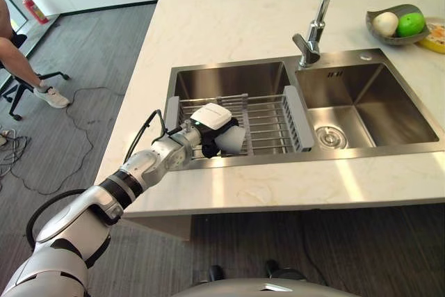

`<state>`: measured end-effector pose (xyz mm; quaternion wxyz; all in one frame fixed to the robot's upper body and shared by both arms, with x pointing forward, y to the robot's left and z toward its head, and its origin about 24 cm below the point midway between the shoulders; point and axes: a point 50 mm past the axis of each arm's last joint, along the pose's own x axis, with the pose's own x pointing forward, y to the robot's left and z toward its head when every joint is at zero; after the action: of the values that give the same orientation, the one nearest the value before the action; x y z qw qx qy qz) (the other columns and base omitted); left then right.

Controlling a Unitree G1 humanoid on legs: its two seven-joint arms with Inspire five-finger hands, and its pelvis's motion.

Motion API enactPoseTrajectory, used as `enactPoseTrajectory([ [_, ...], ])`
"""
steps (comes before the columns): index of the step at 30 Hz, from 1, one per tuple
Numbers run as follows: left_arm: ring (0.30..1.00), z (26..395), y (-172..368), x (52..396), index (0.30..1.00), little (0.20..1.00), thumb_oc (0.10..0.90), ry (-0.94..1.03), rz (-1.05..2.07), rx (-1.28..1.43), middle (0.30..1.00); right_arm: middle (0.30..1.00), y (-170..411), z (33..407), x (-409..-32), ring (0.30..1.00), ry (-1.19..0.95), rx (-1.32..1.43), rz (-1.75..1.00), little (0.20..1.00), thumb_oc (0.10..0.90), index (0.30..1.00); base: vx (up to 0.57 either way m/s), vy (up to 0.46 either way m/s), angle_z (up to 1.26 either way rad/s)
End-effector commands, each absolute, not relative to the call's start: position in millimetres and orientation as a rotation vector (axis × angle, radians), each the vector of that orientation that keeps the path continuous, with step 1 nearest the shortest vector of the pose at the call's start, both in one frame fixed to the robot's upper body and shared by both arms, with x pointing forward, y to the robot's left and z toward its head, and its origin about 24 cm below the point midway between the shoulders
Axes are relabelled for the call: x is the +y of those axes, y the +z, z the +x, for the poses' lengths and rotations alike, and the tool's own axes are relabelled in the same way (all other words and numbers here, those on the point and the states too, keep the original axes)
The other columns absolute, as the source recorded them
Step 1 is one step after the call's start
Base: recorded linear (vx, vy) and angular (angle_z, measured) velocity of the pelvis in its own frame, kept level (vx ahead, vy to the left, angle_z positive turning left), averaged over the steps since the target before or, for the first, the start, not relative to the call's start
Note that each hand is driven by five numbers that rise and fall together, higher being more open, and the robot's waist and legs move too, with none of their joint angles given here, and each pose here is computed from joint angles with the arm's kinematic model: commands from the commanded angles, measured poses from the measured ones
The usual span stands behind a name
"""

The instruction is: Place the dishes in the dishwasher.

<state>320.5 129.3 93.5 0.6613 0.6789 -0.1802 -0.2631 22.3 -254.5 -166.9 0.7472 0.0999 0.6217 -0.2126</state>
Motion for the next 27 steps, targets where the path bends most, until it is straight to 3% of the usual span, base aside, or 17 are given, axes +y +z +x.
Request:
enactPoseTrajectory([
  [1, 0.300, 328.1, 191.0, 152.4, 0.300, 0.300, 0.400, -0.140, 1.404, -0.767, 0.300, 0.900, -166.4, 21.4, -256.6, 0.900, -0.471, 1.358, 0.187, 0.900, 0.800, 0.900, -0.07, -0.169, 0.39],
  [5, 0.300, 302.0, 217.9, 177.1, 0.300, 0.300, 0.400, 0.016, 1.089, -0.827, 0.300, 0.900, -166.6, 25.5, -255.0, 0.900, -0.440, 1.349, 0.156, 0.900, 0.800, 0.900, -0.05, -0.157, 0.61],
  [7, 0.300, 276.4, 221.7, 198.6, 0.300, 0.300, 0.400, 0.073, 0.652, -0.835, 0.300, 0.900, -166.7, 15.8, -255.9, 0.900, -0.402, 1.384, 0.116, 0.900, 0.800, 0.900, -0.08, -0.180, 1.01],
  [10, 0.300, 268.5, 224.7, 206.1, 0.300, 0.300, 0.400, 0.045, 0.216, -0.857, 0.300, 0.900, -165.0, 13.7, -261.0, 0.900, -0.385, 1.382, 0.091, 0.900, 0.800, 0.900, -0.20, -0.090, 2.06],
  [12, 0.300, 266.2, 223.5, 213.6, 0.300, 0.300, 0.400, 0.047, 0.093, -0.857, 0.300, 0.900, -164.4, 12.3, -263.2, 0.900, -0.381, 1.390, 0.076, 0.900, 0.800, 0.900, -0.24, 0.005, 2.75],
  [18, 0.300, 251.7, 201.5, 251.5, 0.300, 0.300, 0.400, 0.159, 0.106, -0.770, 0.300, 0.900, -163.7, 13.9, -265.1, 0.900, -0.375, 1.385, 0.105, 0.900, 0.800, 0.900, -0.17, 0.138, 1.13],
  [27, 0.300, 241.4, 181.8, 253.5, 0.300, 0.300, 0.400, 0.122, 0.168, -0.674, 0.300, 0.900, -166.9, 16.5, -251.8, 0.900, -0.398, 1.340, 0.191, 0.900, 0.800, 0.900, -0.12, 0.451, 1.16],
])
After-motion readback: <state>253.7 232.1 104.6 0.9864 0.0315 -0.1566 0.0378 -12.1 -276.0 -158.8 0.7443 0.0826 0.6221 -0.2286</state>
